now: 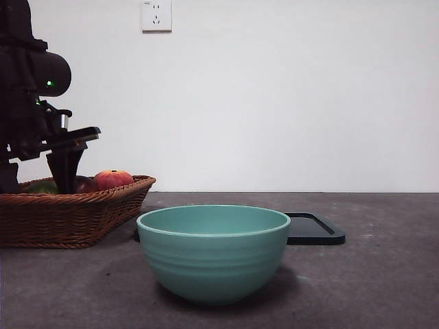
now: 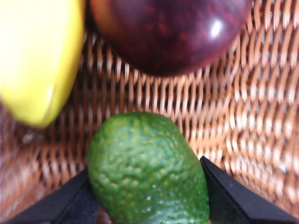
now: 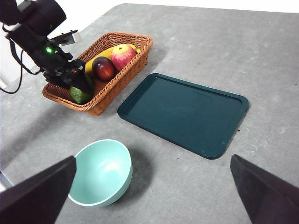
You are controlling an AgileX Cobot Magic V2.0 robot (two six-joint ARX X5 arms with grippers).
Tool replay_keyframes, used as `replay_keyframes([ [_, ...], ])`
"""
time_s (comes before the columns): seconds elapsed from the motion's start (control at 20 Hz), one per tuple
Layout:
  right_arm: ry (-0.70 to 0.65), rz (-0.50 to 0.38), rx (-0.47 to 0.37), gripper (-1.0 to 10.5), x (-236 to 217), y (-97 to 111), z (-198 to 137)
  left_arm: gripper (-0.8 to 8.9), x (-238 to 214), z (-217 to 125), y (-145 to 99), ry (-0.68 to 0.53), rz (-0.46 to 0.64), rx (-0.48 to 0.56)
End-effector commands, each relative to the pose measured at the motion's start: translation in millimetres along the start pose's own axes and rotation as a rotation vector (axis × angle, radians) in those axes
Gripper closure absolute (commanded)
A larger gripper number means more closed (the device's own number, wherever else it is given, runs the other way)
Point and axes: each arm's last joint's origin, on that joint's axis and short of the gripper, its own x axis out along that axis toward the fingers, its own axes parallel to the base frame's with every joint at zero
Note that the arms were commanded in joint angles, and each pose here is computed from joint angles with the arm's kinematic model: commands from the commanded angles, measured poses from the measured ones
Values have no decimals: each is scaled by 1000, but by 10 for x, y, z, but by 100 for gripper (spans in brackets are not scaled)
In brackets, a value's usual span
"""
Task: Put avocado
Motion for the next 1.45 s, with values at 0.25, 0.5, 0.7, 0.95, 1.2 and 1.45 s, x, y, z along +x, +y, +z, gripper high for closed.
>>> replay_keyframes([
  [0.25,-15,8,-1,360,-21,19,40,699,-585,100,-222,-89,-26,90],
  [0.5,-15,8,-1,360,-21,19,40,699,-1063,-318,-602,-121,-69,220],
  [0.7,-15,8,-1,360,-21,19,40,699,-1170,-647,-959,-75,-103,369],
  [0.95,-15,8,-1,360,-22,20,42,699,-1034,-896,-1395,-17,-139,530],
  [1.2,-15,8,0,360,-21,19,40,700,-766,-1103,-1799,45,-161,666],
  [1.45,-15,8,7,360,-21,19,40,700,-358,-1197,-2049,135,-136,728],
])
